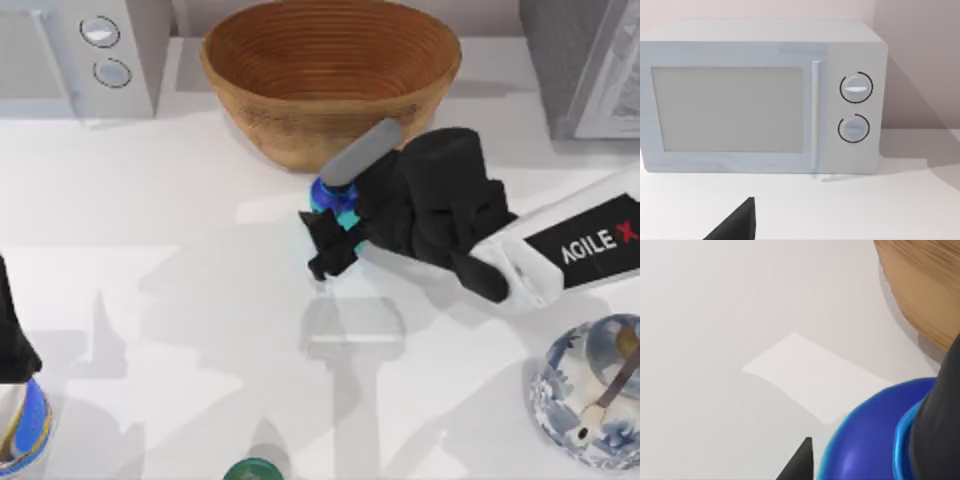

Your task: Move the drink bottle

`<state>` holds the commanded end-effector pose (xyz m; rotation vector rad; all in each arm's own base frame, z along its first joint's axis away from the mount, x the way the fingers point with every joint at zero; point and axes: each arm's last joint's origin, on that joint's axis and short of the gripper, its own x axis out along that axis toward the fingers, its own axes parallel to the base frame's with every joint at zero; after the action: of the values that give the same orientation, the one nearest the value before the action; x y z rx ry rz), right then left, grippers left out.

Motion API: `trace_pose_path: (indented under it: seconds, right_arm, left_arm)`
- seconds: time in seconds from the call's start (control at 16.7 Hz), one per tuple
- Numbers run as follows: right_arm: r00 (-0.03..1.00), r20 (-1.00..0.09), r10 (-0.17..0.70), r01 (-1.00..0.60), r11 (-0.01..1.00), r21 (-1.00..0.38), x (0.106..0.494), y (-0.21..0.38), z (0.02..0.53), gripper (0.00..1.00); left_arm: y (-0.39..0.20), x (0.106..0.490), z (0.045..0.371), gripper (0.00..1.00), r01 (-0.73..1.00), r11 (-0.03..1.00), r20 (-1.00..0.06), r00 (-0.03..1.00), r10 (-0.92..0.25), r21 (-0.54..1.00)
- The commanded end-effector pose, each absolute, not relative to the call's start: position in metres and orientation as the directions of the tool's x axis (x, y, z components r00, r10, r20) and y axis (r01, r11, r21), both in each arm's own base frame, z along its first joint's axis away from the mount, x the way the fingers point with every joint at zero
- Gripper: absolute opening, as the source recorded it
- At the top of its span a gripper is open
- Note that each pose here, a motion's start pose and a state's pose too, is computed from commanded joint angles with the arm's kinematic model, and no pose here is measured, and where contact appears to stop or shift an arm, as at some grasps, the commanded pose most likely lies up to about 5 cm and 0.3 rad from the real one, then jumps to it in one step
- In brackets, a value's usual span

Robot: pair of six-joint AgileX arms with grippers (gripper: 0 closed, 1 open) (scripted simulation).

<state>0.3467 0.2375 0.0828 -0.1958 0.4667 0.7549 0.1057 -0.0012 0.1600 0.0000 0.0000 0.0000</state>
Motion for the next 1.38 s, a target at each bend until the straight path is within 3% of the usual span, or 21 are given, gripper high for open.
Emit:
trace_pose_path:
  seconds: [0.3,0.6,0.84,1.02,1.38]
  right_arm:
    - [0.773,-0.352,0.528,-0.577,0.815,-0.044,0.368,0.178,0.133,0.0]
    - [0.928,-0.284,0.242,-0.252,0.968,0.004,0.35,0.049,0.176,0.0]
    - [0.892,-0.438,0.109,-0.093,0.994,0.058,0.298,0.011,0.14,0.0]
    - [0.877,-0.48,0.027,0.002,0.998,0.061,0.272,0.0,0.135,0.0]
    - [0.874,-0.486,0.016,0.014,0.998,0.058,0.269,0.0,0.134,0.0]
  left_arm:
    - [-0.001,0.106,0.16,1.0,0.0,1.0,0.0,1.0,0.0,0.0]
    - [-0.001,0.106,0.16,1.0,0.0,1.0,0.0,1.0,0.0,0.0]
    - [-0.001,0.106,0.16,1.0,0.0,1.0,0.0,1.0,0.0,0.0]
    - [-0.001,0.106,0.16,1.0,0.0,1.0,0.0,1.0,0.0,0.0]
    - [-0.001,0.106,0.16,1.0,0.0,1.0,0.0,1.0,0.0,0.0]
